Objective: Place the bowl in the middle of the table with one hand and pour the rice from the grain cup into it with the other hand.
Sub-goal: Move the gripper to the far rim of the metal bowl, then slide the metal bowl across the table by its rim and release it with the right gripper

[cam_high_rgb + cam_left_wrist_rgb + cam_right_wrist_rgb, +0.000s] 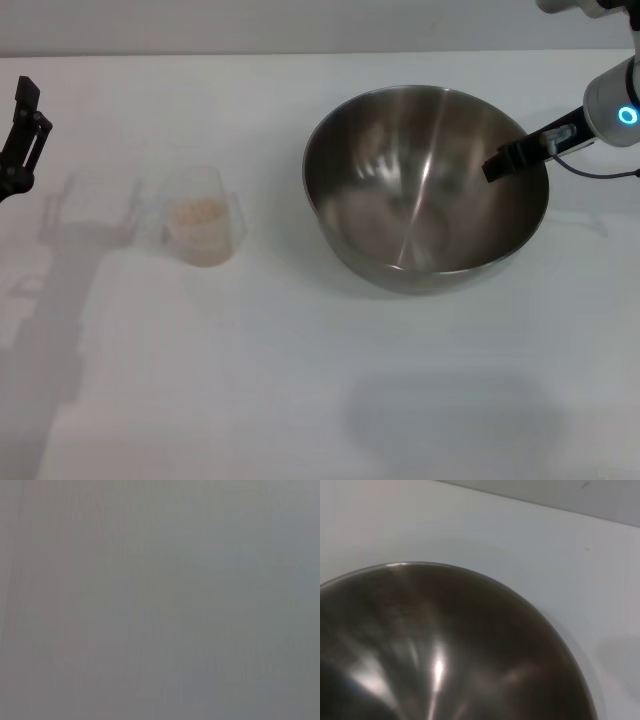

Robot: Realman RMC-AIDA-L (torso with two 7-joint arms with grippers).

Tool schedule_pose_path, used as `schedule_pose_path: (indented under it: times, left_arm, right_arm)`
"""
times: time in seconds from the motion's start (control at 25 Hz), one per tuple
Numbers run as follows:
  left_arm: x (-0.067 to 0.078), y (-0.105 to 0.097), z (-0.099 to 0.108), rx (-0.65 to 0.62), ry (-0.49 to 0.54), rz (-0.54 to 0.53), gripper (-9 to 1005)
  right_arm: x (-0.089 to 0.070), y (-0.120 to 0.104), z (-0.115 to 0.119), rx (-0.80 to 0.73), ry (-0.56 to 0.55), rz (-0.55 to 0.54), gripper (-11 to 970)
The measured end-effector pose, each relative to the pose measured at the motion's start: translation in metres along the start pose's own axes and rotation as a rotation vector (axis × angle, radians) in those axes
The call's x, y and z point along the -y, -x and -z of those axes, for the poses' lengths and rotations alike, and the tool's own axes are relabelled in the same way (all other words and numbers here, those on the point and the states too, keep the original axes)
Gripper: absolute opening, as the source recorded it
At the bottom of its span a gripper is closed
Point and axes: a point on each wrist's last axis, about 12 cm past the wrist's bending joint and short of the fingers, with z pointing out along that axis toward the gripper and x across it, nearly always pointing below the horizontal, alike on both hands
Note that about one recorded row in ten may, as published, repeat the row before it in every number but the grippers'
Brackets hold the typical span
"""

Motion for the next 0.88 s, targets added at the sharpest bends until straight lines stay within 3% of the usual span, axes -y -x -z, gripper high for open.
schedule_pose_path:
  times: [0.2,0.44,0.88]
  left_arm:
    - [0.000,0.000,0.000,0.002,0.000,0.000,809]
    - [0.000,0.001,0.000,0.005,0.001,0.001,805]
    - [0.000,0.003,0.003,0.023,0.006,0.000,799]
  right_arm:
    - [0.000,0.000,-0.001,0.004,0.000,0.000,313]
    - [0.001,-0.001,0.000,0.011,-0.001,0.005,121]
    - [0.003,0.013,0.029,0.141,-0.038,0.035,18]
